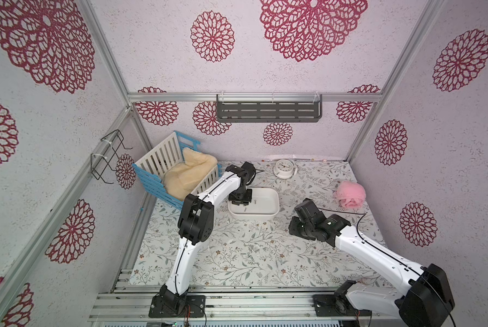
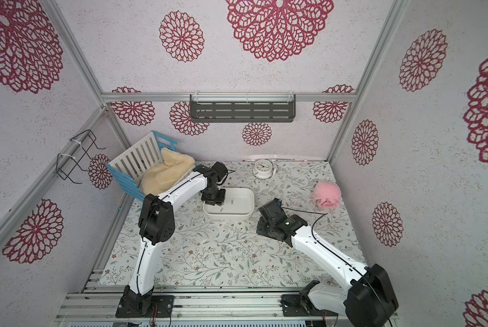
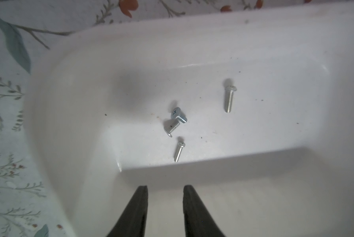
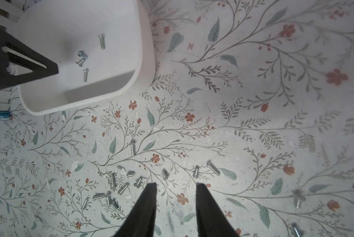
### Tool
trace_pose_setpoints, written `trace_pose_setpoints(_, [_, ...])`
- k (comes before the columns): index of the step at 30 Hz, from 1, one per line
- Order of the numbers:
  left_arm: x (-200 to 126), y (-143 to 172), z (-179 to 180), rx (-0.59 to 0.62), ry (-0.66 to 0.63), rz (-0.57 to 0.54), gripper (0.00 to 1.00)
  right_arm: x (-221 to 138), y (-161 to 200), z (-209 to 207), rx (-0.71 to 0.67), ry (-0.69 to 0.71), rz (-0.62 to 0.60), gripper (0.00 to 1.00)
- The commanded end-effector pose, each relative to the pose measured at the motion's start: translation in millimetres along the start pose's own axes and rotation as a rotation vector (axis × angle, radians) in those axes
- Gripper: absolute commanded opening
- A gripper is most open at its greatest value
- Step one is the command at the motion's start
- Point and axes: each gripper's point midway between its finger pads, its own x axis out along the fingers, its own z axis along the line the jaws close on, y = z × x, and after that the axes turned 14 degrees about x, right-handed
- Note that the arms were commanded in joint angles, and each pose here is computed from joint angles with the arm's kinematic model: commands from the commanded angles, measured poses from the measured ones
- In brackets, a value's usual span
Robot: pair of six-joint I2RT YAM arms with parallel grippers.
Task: Put the screws on the desktop into the storage box
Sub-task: Place the screw in the storage box, then pick up the screw from the center of the board.
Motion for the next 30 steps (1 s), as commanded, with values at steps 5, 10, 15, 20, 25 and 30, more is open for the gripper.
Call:
trace_pose_setpoints(5, [-122.1, -14.3, 20.2, -0.018, -0.006, -0.255, 0.42, 2.9, 6.1, -15.2, 0.057, 0.043, 0.003, 0.37])
trace_pose_setpoints(10, [-145.3, 5.9, 35.4, -0.038, -0.014, -0.278, 0.45, 13.3, 18.1, -37.8, 0.12, 0.096, 0.019, 0.39])
trace_pose_setpoints(15, [-138.4, 31.9, 52.6, -0.058, -0.032, -0.23, 0.46, 16.9, 23.1, -65.2, 0.147, 0.168, 0.022, 0.39])
trace_pose_setpoints(20, [-124.5, 53.7, 65.4, -0.092, -0.023, -0.195, 0.47, 17.4, 28.1, -82.9, 0.189, 0.192, 0.03, 0.39])
trace_pose_setpoints(25, [-109.9, 71.4, 68.6, -0.105, -0.008, -0.16, 0.48, 14.0, 27.5, -93.6, 0.212, 0.227, 0.016, 0.39])
trace_pose_setpoints(30, [-98.7, 83.9, 71.1, -0.119, 0.015, -0.14, 0.48, 6.8, 20.5, -112.7, 0.234, 0.293, -0.008, 0.39])
